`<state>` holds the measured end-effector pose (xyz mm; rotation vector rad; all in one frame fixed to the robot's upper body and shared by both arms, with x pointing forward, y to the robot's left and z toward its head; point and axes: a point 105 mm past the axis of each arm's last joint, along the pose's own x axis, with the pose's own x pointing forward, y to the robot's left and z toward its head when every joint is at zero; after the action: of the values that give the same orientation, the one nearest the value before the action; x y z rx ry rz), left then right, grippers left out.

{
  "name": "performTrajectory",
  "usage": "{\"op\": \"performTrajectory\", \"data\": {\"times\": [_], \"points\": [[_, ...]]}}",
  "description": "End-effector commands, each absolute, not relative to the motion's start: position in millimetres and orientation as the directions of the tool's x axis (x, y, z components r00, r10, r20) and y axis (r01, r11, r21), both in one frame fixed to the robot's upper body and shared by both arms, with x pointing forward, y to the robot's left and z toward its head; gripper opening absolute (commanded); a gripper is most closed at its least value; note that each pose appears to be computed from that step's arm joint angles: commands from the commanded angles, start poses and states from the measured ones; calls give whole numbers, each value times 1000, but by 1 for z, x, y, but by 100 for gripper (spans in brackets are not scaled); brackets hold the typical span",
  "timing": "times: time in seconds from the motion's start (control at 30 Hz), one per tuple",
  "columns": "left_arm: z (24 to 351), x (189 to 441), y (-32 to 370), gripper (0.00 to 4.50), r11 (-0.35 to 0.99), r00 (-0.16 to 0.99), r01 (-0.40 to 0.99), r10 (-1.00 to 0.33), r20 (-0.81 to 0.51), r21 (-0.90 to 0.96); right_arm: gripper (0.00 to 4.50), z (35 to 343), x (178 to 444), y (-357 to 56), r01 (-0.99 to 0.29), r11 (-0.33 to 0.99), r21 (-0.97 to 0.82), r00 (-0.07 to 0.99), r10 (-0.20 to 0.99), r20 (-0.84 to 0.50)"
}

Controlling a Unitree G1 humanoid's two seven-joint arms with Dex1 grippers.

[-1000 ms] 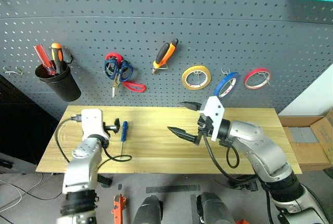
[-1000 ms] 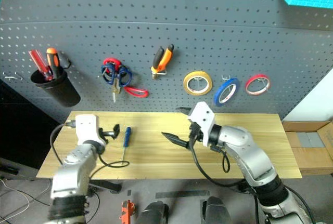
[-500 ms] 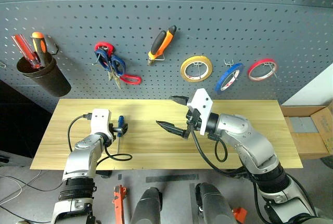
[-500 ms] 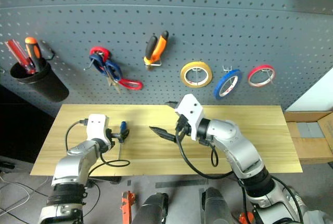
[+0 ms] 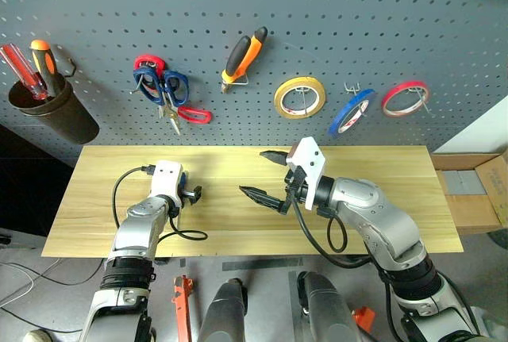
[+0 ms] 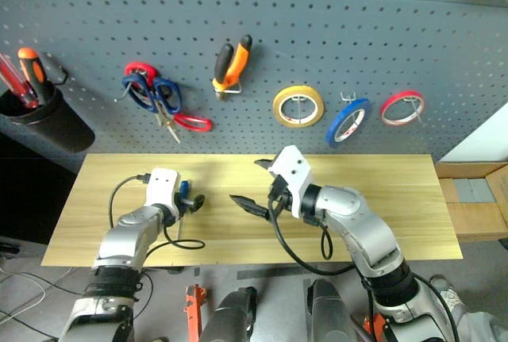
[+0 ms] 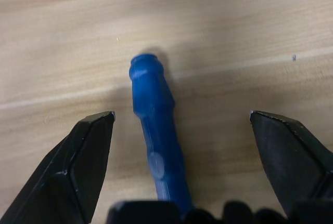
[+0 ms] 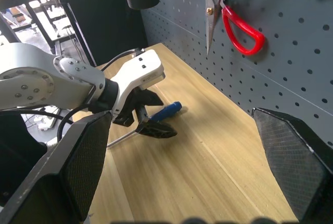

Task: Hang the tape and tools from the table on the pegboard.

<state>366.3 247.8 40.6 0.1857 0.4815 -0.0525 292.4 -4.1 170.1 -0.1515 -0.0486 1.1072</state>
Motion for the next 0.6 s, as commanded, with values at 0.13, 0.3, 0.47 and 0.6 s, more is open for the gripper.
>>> {"op": "performTrajectory", "data": {"times": [0.13, 0.3, 0.47, 0.6], "points": [[39, 363, 261, 385, 985, 878, 53, 33, -477, 165, 450, 189, 288, -2, -883, 441, -159, 443, 896, 22], [35, 358, 266, 209, 991, 869, 19, 49, -492, 133, 450, 189, 286, -4, -883, 443, -155, 445, 895, 20], [32, 355, 268, 48, 992, 864, 8, 55, -500, 124, 450, 187, 285, -5, -884, 441, -157, 444, 896, 15], [32, 356, 269, 49, 992, 864, 4, 59, -499, 125, 450, 186, 285, -4, -884, 439, -160, 443, 896, 14]]}}
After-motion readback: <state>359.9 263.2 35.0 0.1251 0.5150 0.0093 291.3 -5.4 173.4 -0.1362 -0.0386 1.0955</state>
